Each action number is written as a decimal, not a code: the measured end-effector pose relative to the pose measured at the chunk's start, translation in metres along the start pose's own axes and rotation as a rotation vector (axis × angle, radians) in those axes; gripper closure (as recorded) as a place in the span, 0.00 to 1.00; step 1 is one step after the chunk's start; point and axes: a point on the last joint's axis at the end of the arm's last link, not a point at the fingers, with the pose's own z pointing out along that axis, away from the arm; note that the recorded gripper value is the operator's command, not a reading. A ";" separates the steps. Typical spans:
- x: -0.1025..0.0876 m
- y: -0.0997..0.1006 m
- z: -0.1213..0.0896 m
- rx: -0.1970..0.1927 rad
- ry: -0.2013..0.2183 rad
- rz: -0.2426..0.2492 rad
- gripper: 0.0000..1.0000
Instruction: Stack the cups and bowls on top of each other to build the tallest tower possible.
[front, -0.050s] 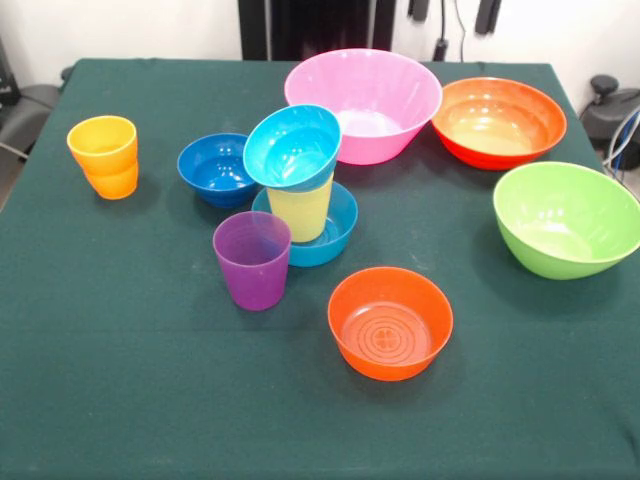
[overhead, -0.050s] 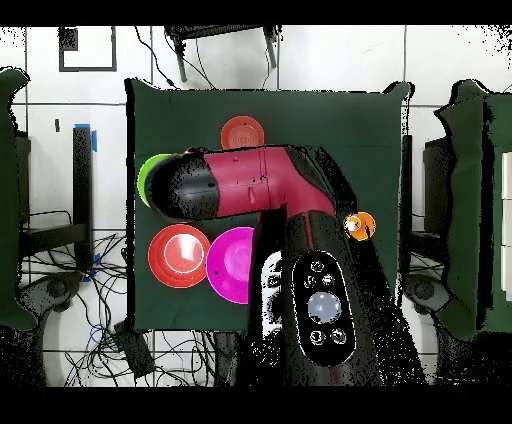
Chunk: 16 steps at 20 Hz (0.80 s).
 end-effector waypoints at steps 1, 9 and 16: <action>0.000 -0.001 0.005 0.001 0.001 -0.002 0.00; 0.015 -0.008 0.070 0.002 0.004 -0.042 0.00; 0.022 -0.021 0.094 0.026 0.019 -0.049 0.00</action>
